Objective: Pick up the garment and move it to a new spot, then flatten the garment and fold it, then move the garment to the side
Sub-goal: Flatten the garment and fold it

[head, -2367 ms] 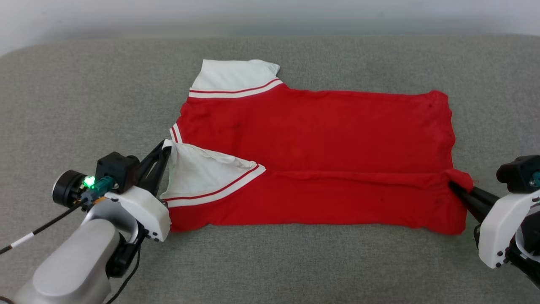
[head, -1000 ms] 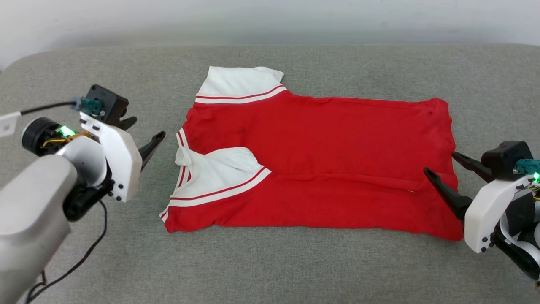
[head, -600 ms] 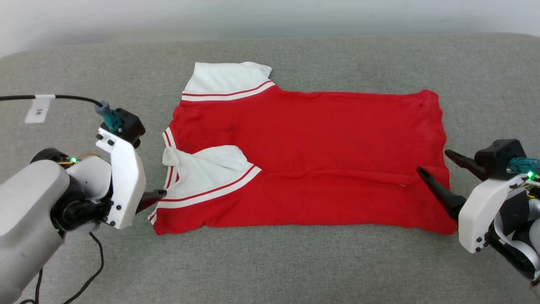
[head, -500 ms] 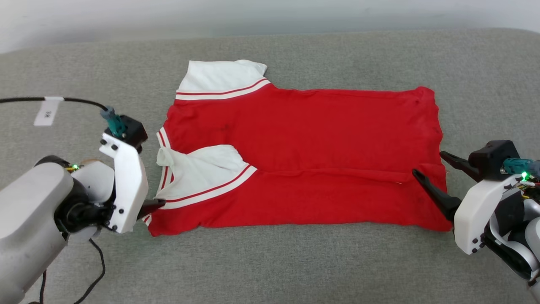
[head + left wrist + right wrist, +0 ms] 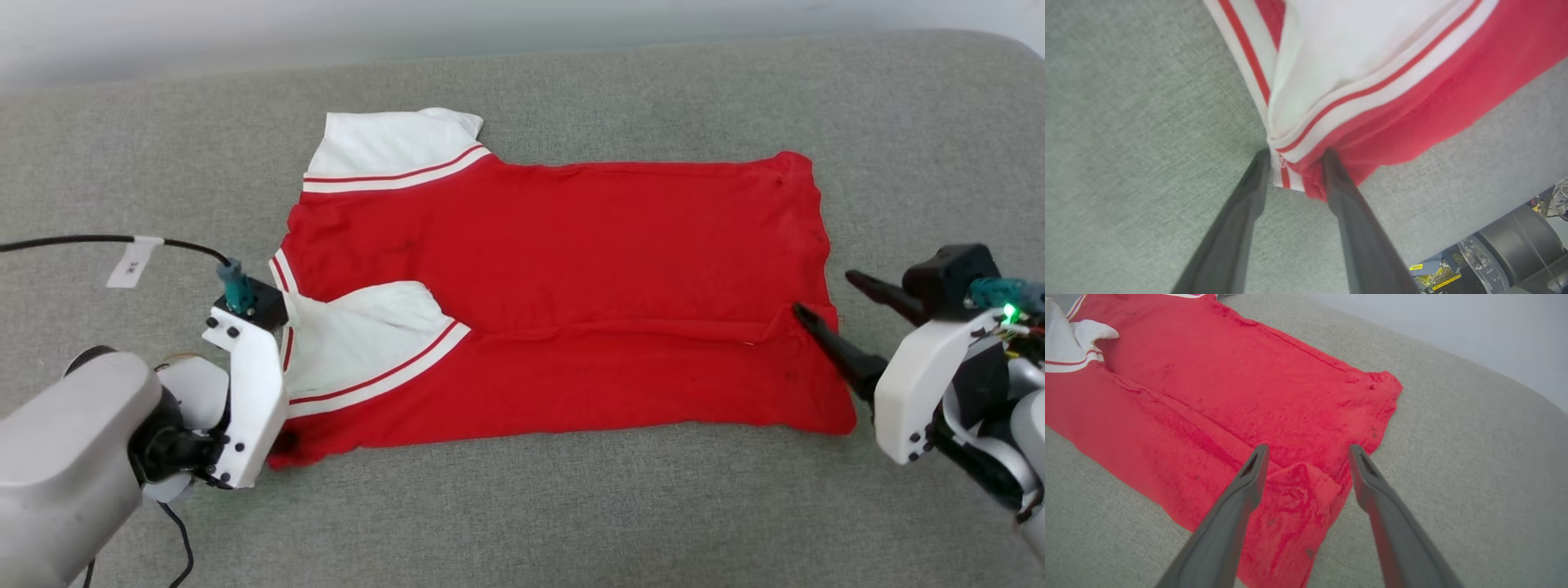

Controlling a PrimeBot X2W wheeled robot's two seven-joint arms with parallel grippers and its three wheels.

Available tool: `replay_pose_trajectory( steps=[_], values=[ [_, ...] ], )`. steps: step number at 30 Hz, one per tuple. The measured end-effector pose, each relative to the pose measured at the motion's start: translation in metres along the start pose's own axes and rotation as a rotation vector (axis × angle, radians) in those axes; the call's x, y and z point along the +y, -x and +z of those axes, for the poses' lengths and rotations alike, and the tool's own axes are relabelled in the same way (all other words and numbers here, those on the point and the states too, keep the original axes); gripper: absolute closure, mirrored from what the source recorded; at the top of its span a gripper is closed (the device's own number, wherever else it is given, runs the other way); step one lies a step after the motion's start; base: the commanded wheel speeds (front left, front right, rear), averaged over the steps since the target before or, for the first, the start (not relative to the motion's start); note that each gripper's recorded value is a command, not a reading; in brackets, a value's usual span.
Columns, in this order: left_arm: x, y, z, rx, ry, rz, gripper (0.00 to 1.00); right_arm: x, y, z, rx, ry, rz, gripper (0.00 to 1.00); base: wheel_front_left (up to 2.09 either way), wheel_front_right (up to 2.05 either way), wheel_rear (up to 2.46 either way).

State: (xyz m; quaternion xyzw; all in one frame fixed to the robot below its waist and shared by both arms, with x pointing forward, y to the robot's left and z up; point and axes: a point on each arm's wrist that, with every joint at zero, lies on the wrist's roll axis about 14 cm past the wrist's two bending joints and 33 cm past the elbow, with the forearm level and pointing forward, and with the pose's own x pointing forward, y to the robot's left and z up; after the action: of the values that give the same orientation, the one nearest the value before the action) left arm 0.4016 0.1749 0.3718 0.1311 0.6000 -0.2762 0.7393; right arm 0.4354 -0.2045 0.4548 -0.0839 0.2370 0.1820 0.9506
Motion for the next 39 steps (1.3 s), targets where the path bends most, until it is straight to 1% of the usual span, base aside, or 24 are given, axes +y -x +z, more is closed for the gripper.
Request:
replay_pose_trajectory(
  steps=[2,4,7,9,13,18,20,23,27,33,38,39],
  values=[
    [-0.001,0.002,0.000,-0.006,-0.026,0.014,1.00,-0.005,0.001,0.010,-0.017,0.024,-0.007,0.00,0.00,0.00,0.00],
    [-0.006,0.005,0.002,-0.026,-0.021,0.005,1.00,-0.009,0.004,0.020,-0.021,0.061,-0.011,0.00,0.00,0.00,0.00],
    [-0.010,0.010,0.002,-0.040,-0.042,0.010,1.00,-0.015,0.009,0.033,-0.001,0.106,-0.015,0.00,0.00,0.00,0.00],
    [-0.017,0.016,0.006,-0.071,-0.060,0.002,1.00,-0.019,0.013,0.038,0.041,0.120,-0.011,0.00,0.00,0.00,0.00],
    [-0.024,0.031,0.014,-0.126,-0.111,0.005,1.00,-0.025,0.023,0.028,0.202,0.146,0.002,0.00,0.00,0.00,0.00],
    [-0.029,0.047,0.022,-0.186,-0.153,0.007,1.00,-0.026,0.034,0.005,0.422,0.128,0.044,0.00,0.00,0.00,0.00],
    [-0.031,0.050,0.025,-0.198,-0.160,0.003,1.00,-0.027,0.033,-0.002,0.468,0.119,0.049,0.00,0.00,0.00,0.00],
    [-0.028,0.052,0.026,-0.209,-0.164,0.006,1.00,-0.024,0.030,-0.022,0.555,0.091,0.072,0.00,0.00,0.00,0.00],
    [-0.025,0.048,0.025,-0.210,-0.156,0.001,1.00,-0.011,0.025,-0.059,0.668,0.041,0.117,0.00,0.00,0.00,0.00],
    [-0.016,0.038,0.022,-0.193,-0.140,-0.004,1.00,0.016,0.005,-0.093,0.714,-0.058,0.176,0.00,0.00,0.00,0.00],
    [-0.013,0.030,0.016,-0.169,-0.123,-0.011,1.00,0.021,-0.001,-0.107,0.747,-0.058,0.183,0.00,0.00,0.00,0.00],
    [-0.011,0.029,0.015,-0.170,-0.118,-0.011,1.00,0.021,-0.002,-0.108,0.750,-0.050,0.184,0.16,0.00,0.00,0.00]
  ],
)
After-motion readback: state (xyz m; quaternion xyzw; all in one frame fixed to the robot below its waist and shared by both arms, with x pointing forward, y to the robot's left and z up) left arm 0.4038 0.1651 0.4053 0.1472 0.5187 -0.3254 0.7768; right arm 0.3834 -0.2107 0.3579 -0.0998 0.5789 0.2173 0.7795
